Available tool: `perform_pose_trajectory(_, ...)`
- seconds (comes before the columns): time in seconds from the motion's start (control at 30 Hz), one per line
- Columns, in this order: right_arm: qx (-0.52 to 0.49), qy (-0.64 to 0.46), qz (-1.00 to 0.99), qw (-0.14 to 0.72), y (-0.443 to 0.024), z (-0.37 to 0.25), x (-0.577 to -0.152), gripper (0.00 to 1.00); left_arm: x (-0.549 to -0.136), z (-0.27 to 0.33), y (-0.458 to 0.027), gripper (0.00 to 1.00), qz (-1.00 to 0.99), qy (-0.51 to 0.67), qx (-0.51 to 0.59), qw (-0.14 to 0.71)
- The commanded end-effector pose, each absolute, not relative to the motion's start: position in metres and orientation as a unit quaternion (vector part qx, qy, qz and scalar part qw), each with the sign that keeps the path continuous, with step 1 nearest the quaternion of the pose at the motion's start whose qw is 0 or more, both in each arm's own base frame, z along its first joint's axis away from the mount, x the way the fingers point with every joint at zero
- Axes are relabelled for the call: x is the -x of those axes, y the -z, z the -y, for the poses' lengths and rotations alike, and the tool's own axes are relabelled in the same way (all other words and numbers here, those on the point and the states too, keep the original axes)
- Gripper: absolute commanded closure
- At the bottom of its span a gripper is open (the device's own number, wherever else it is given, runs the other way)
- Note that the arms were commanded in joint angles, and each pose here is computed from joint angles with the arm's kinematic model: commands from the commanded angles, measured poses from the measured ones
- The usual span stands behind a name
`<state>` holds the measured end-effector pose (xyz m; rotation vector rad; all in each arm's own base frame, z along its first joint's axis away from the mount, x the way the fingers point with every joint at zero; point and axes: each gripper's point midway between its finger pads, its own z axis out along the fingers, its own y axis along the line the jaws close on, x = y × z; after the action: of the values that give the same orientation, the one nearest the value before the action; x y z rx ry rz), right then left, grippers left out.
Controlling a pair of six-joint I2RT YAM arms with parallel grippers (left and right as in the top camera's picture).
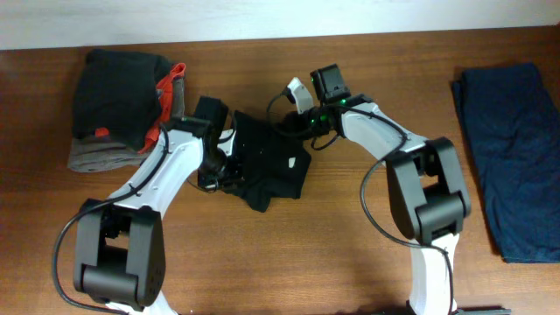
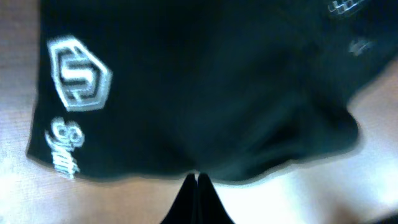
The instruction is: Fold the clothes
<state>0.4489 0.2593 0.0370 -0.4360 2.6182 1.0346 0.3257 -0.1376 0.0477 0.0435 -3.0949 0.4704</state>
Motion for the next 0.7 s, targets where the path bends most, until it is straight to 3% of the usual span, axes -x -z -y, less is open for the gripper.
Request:
perform_pose_trajectory(0.0, 0.055, -0.358, -0.930, 0.065, -0.008, -0.245, -0.435, 0.96, -0.338, 0.118, -0.028, 0.99, 0.993, -0.111, -0.020, -0.034)
perform_pose_trajectory(0.2, -0.062, -0.280, -0.952, -0.107, 0.011, -0.227, -0.365, 0.96, -0.404, 0.111, -0.038, 0.98, 0.979, -0.076, 0.044, -0.186)
perform_pose_trajectory(0.33, -0.057, -0.227, -0.958, -0.167, 0.011, -0.227, -0.325, 0.96, -0.437, 0.109, -0.054, 0.96, 0.962, -0.088, 0.035, -0.254)
perform_pose_trajectory(0.4, -0.035, -0.184, -0.972, -0.141, 0.009, -0.224, -0.325, 0.96, -0.448, 0.103, -0.071, 0.96, 0.959, -0.091, 0.027, -0.267)
perform_pose_trajectory(0.5, 0.002, -0.170, -0.981, -0.090, -0.010, -0.215, -0.338, 0.96, -0.447, 0.093, -0.106, 0.76, 0.963, -0.100, 0.014, -0.249)
perform_pose_trajectory(0.6, 0.030, -0.172, -0.984, -0.039, -0.044, -0.205, -0.349, 0.96, -0.434, 0.078, -0.141, 0.39, 0.968, -0.120, -0.005, -0.220)
perform_pose_trajectory(0.67, 0.035, -0.181, -0.983, -0.019, -0.061, -0.205, -0.352, 0.96, -0.426, 0.070, -0.146, 0.31, 0.971, -0.127, -0.018, -0.201)
